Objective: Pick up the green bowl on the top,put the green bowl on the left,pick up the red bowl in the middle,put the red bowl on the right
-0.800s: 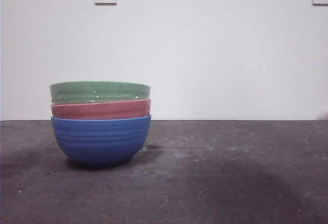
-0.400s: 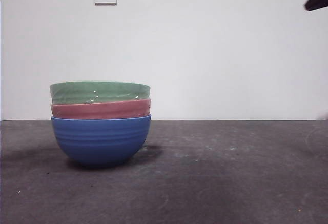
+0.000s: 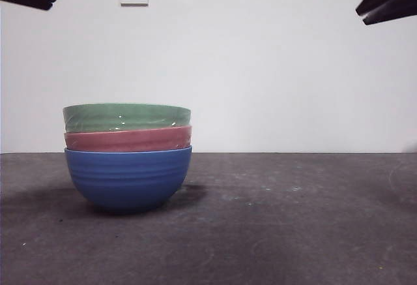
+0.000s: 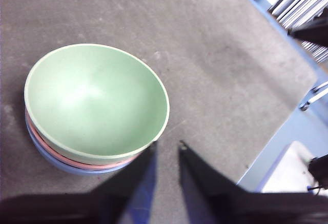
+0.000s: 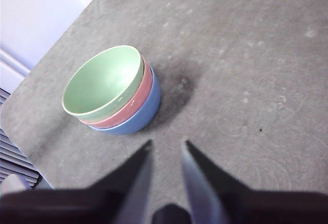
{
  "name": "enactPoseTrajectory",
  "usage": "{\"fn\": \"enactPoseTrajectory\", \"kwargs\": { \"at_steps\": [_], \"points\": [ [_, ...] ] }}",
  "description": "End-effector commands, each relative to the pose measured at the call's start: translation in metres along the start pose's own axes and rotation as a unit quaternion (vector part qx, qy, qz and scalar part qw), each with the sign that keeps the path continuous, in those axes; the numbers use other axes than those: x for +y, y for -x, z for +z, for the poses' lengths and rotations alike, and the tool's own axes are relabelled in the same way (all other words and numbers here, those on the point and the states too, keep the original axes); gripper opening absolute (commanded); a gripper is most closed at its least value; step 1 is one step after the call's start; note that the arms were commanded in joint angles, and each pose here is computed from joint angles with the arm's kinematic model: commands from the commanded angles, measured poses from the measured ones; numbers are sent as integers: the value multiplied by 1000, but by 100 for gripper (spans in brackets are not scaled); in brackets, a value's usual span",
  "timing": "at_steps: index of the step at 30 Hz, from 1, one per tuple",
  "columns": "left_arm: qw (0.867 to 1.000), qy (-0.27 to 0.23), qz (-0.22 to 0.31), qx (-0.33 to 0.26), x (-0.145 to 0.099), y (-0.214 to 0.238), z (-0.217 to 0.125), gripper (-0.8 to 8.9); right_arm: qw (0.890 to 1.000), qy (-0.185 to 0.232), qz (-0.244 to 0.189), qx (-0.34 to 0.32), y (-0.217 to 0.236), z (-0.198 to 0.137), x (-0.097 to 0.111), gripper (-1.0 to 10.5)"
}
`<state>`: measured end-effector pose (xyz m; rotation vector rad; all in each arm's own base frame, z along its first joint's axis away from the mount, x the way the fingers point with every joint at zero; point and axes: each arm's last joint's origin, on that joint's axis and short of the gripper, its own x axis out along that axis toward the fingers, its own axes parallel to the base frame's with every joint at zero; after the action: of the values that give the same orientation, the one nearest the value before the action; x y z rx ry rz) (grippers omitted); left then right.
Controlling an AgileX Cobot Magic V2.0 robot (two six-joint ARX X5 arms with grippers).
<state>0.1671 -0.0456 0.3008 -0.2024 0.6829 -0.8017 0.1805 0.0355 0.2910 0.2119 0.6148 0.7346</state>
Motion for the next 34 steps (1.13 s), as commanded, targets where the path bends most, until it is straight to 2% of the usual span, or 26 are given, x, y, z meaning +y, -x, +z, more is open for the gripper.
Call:
{"fn": "enactPoseTrajectory", "kwargs": {
  "at_steps": [1, 4, 9, 13, 16, 24, 28, 31, 32, 34],
  "points": [
    [1000, -26, 1, 3, -6, -4, 1, 353, 1000, 6, 0, -3, 0, 1, 0, 236],
    [998, -56, -14, 12, -13, -10, 3, 350, 1000, 6, 0, -3, 0, 1, 0, 235],
    [990, -123, 8, 68, -26, -24, 13, 345, 1000, 6, 2, -2, 0, 1, 1, 221],
    [970, -197, 41, 140, -38, -41, 25, 345, 1000, 7, 3, -2, 0, 1, 1, 221],
    [954, -238, 46, 177, -44, -57, 33, 344, 1000, 7, 3, -2, 0, 1, 1, 221],
    [925, -286, 53, 247, -42, -106, 36, 343, 1000, 3, 2, 3, 0, 0, 1, 221],
    [915, -288, 45, 280, -35, -126, 29, 342, 1000, 2, 2, 5, 0, 0, 1, 221],
    [913, -286, 44, 288, -32, -133, 27, 340, 1000, 2, 2, 5, 0, 0, 1, 221],
    [913, -287, 44, 288, -31, -133, 27, 316, 1000, 2, 2, 5, 0, 0, 1, 221],
    [910, -294, 42, 289, -31, -133, 27, 146, 1000, 2, 2, 5, 0, 0, 1, 221]
  ]
}}
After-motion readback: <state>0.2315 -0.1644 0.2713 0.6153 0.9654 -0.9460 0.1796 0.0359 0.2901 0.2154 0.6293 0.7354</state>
